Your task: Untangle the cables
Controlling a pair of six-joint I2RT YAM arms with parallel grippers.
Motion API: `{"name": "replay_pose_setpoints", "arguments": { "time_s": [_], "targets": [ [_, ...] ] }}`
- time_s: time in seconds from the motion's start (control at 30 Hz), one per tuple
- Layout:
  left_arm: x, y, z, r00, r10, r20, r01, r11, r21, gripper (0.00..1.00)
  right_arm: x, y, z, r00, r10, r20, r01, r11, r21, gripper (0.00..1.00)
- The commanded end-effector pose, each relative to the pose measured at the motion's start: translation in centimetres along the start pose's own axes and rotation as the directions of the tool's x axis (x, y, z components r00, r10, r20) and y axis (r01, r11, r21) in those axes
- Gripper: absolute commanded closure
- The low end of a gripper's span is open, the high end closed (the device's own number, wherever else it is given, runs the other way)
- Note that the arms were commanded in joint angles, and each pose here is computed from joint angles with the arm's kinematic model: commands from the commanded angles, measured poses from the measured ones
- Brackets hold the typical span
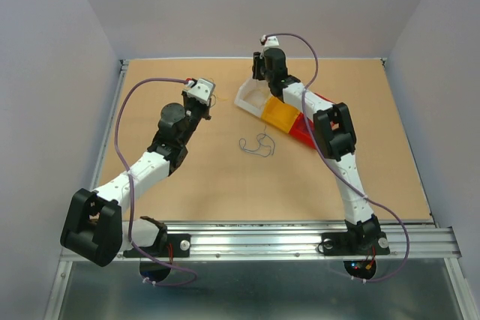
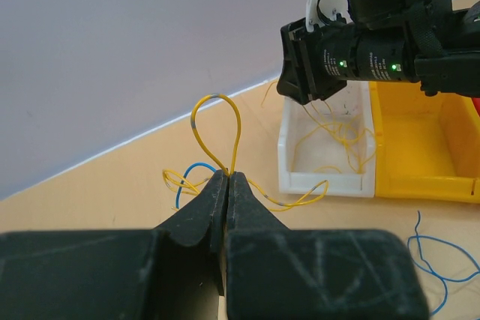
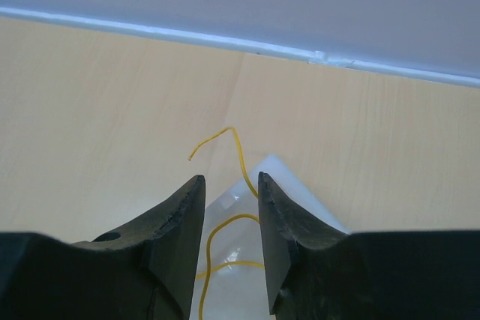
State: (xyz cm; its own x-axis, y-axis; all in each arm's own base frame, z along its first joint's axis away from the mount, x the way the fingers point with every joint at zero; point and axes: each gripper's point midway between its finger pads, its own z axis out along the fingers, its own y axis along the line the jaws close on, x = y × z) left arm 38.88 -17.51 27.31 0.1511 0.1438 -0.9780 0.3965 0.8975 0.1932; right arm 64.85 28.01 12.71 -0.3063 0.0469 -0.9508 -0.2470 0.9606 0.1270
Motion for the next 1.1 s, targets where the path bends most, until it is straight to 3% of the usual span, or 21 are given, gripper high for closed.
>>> {"name": "replay_pose_setpoints", "arguments": {
  "time_s": [0.0,0.3,0.4,0.67,0.83,0.87,0.9,0.97,1.07],
  "targets": [
    [-1.8,0.6,0.2,0.997,0.011,0.071,-0.01,1.0,-0.02,1.0,-2.5,-0.5,0.6,0.998,-0.017,0.063,0.016,1.0,0.014,0.61],
    [-1.8,0.6,0.2,0.997,0.013,0.072,-0.012,1.0,-0.019,1.0,-1.6,-1.3,1.2,0.999,-0.015,0.045,0.014,1.0,0.021,0.64],
    [-1.8,0.6,0.2,0.997,0.015,0.072,-0.013,1.0,-0.019,1.0,-1.5,-1.3,1.3,0.999,-0.01,0.041,0.009,1.0,0.014,0.8],
    [-1.8,0.6,0.2,0.997,0.015,0.072,-0.013,1.0,-0.021,1.0,-2.4,0.0,0.4,0.999,-0.001,0.039,0.003,0.998,-0.055,0.99],
    [-1.9,0.7,0.1,0.997,0.016,0.076,-0.015,1.0,-0.023,1.0,-4.2,0.6,-1.6,0.999,0.008,0.053,-0.004,0.996,-0.089,0.99],
    [-1.9,0.7,0.1,0.997,0.015,0.077,-0.013,1.0,-0.022,1.0,-6.1,1.0,-2.7,0.996,0.015,0.085,-0.007,0.995,-0.099,0.99],
    [-2.0,0.7,0.1,0.997,0.016,0.078,-0.014,1.0,-0.022,1.0,-4.6,0.8,-3.1,0.998,0.018,0.055,-0.012,0.995,-0.1,0.99],
    [-2.0,0.7,0.1,0.997,0.015,0.078,-0.013,1.0,-0.022,1.0,-7.2,1.3,-5.0,0.992,0.037,0.12,-0.022,0.992,-0.124,1.0],
    [-2.0,0.7,0.0,0.997,0.018,0.078,-0.016,1.0,-0.022,1.0,-6.5,1.5,-6.6,0.992,0.048,0.119,-0.029,0.988,-0.155,0.99]
  ]
}}
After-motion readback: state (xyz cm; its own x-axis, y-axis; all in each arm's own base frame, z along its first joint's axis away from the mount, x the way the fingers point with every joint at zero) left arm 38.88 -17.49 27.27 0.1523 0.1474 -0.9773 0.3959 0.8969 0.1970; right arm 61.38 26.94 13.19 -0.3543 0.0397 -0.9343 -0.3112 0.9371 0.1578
